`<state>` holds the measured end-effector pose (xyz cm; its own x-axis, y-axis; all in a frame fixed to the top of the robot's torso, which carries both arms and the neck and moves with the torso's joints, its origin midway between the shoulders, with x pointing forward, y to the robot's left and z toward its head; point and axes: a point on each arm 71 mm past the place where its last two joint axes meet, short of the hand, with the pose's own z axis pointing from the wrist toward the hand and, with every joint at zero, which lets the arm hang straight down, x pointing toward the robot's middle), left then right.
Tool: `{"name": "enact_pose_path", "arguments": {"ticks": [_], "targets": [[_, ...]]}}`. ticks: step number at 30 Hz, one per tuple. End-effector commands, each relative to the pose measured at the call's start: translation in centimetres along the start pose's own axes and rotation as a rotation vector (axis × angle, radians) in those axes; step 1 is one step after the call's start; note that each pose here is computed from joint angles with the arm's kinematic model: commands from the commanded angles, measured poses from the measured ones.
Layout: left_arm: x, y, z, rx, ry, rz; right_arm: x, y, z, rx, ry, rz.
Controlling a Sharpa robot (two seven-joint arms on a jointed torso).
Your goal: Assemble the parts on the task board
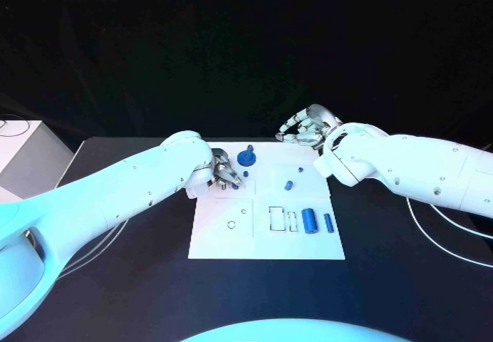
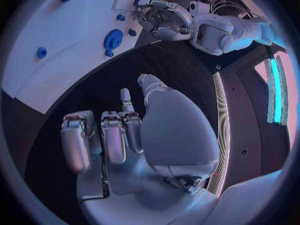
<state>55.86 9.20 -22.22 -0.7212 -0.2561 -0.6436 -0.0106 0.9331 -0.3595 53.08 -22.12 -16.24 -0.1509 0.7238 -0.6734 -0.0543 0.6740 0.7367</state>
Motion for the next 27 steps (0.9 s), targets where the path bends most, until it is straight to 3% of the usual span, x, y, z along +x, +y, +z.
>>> {"name": "enact_pose_path", "arguments": {"ticks": [1,14,27], "targets": [[1.09,0.00,0.36,-0.008,0.043,0.023,0.13,0.08,-0.04,-0.009,0.014,-0.011],[0.76,0.29,0.47,-0.016,-0.002,0.017,0.14,0.08,-0.07,-0.008,0.016,-0.006],[0.79,0.60,0.29,-0.015,-0.001,0.023,-0.03,-0.09,-0.13,-0.005,0.014,-0.006]]}}
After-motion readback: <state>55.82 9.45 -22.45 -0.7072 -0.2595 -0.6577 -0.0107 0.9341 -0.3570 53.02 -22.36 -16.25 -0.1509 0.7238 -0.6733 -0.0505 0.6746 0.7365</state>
